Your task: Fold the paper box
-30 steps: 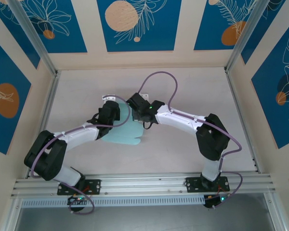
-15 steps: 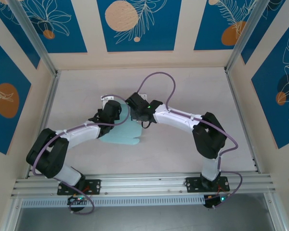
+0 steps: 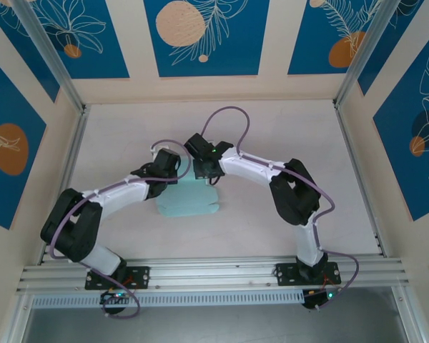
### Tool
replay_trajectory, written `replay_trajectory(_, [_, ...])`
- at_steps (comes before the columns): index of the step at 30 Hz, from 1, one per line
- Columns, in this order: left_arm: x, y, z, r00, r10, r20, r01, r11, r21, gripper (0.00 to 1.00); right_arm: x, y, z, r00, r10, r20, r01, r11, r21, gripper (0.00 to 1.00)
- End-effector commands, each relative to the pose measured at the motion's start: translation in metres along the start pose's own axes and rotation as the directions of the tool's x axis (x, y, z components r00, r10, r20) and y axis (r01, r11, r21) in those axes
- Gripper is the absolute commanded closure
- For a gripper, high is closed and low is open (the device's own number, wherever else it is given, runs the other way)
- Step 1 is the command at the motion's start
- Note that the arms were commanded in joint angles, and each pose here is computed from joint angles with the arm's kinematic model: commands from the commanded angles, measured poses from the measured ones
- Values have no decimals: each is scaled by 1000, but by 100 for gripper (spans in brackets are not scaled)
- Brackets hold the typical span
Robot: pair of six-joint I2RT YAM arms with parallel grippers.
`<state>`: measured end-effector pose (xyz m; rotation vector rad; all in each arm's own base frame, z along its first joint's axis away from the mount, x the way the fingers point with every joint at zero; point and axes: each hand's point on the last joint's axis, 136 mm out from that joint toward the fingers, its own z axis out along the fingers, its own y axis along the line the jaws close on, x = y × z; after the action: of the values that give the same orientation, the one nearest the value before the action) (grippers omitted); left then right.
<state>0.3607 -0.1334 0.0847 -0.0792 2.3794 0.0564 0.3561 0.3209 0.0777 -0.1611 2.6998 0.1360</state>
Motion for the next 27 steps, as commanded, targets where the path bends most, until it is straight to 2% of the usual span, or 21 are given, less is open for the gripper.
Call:
replay_trajectory(1, [1, 18, 3, 999, -24, -30, 22, 997, -77, 85, 8, -27, 10, 998, -37, -58, 44, 991, 129, 87])
replay_trajectory(9, [3, 25, 8, 998, -51, -25, 47, 990, -131, 85, 11, -41, 31, 992, -88, -92, 109, 959, 262, 86])
replay_trajectory(15, [3, 27, 9, 997, -71, -19, 67, 987, -146, 86, 17, -52, 48, 983, -121, -137, 160, 931, 327, 78])
replay_trajectory(18, [2, 27, 10, 997, -74, -19, 71, 987, -146, 86, 16, -53, 53, 983, -122, -136, 161, 931, 326, 83])
replay_trajectory(23, [4, 27, 10, 997, -77, -25, 72, 986, -148, 86, 14, -53, 58, 984, -120, -134, 158, 935, 318, 81])
replay_trajectory(27, [5, 30, 8, 997, -77, -22, 73, 984, -161, 86, 16, -68, 64, 979, -120, -166, 177, 904, 389, 80])
